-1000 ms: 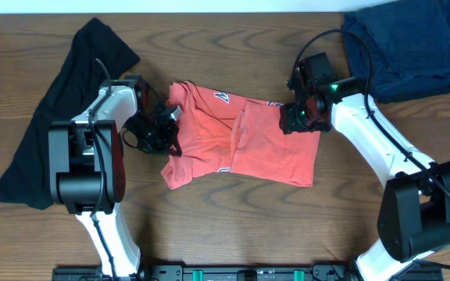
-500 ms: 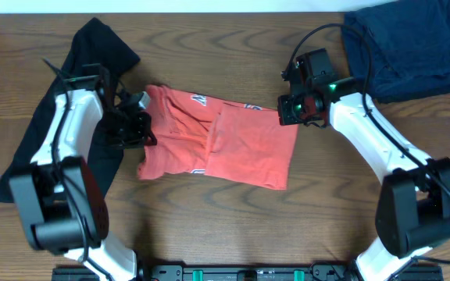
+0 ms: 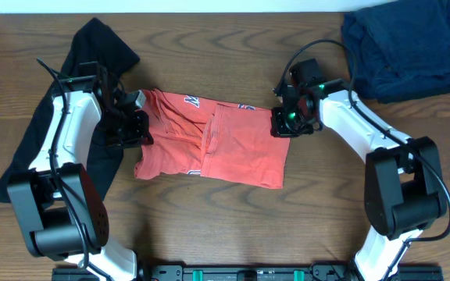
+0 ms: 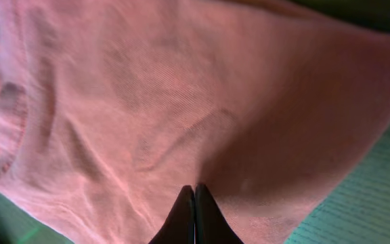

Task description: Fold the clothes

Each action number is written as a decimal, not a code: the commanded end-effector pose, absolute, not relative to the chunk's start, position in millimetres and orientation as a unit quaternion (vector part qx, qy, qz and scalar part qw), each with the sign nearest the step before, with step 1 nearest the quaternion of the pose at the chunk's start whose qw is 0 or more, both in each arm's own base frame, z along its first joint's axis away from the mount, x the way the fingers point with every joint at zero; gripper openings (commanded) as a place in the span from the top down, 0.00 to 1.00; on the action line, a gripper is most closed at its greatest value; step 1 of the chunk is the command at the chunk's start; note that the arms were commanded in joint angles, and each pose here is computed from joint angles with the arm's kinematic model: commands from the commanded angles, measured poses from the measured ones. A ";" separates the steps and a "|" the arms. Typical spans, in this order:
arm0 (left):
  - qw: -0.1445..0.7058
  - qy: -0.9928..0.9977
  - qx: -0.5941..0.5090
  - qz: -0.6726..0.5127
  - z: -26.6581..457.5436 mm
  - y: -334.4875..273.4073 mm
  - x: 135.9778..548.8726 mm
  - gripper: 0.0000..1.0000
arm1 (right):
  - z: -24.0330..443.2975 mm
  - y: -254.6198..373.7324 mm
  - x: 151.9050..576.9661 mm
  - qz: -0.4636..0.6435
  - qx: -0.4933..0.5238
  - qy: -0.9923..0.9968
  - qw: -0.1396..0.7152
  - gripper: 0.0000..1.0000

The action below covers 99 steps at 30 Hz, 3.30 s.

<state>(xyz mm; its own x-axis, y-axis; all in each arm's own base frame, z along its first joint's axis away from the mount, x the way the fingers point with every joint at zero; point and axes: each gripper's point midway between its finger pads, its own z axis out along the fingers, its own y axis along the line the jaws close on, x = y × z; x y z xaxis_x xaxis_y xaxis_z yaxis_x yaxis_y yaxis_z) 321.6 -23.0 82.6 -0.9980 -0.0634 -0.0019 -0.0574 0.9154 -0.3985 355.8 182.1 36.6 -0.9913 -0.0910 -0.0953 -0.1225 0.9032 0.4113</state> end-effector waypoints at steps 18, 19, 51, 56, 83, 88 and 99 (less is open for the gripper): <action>0.102 0.978 0.069 -0.170 132.0 -85.2 333.3 0.94 | -2.3 182.3 336.0 0.208 -0.030 0.977 -0.025 0.99; 0.102 0.978 0.070 -0.170 132.0 -85.2 333.5 0.94 | -2.3 182.3 336.0 0.208 -0.030 0.977 -0.025 0.99; 0.037 0.943 0.247 -0.221 81.4 -247.5 291.3 0.94 | -2.1 181.8 339.2 0.209 -0.029 0.977 -0.019 0.99; 0.012 0.942 0.255 -0.217 62.0 -260.9 281.8 0.94 | -2.1 176.3 342.0 0.210 -0.021 0.977 -0.017 0.99; 0.181 0.931 0.199 -0.245 232.7 -221.0 348.2 0.02 | 13.5 173.5 366.5 0.227 -0.021 0.973 0.027 0.99; 0.268 0.930 0.116 -0.222 282.5 -148.6 371.3 0.02 | 60.7 173.8 383.5 0.237 -0.059 0.966 0.090 0.90; 0.307 0.942 -0.050 -0.125 289.3 -13.7 385.0 0.02 | 168.2 237.8 399.6 0.200 -0.270 0.905 0.260 0.25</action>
<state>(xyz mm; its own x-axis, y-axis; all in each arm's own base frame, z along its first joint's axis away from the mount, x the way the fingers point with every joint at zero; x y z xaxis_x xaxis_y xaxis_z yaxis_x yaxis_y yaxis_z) 382.6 -28.2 293.4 -0.8055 -0.1384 -0.5762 0.0372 0.9586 -0.2823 405.5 212.3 168.3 -0.8099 -0.2434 -0.5337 -0.4669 0.8182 0.3354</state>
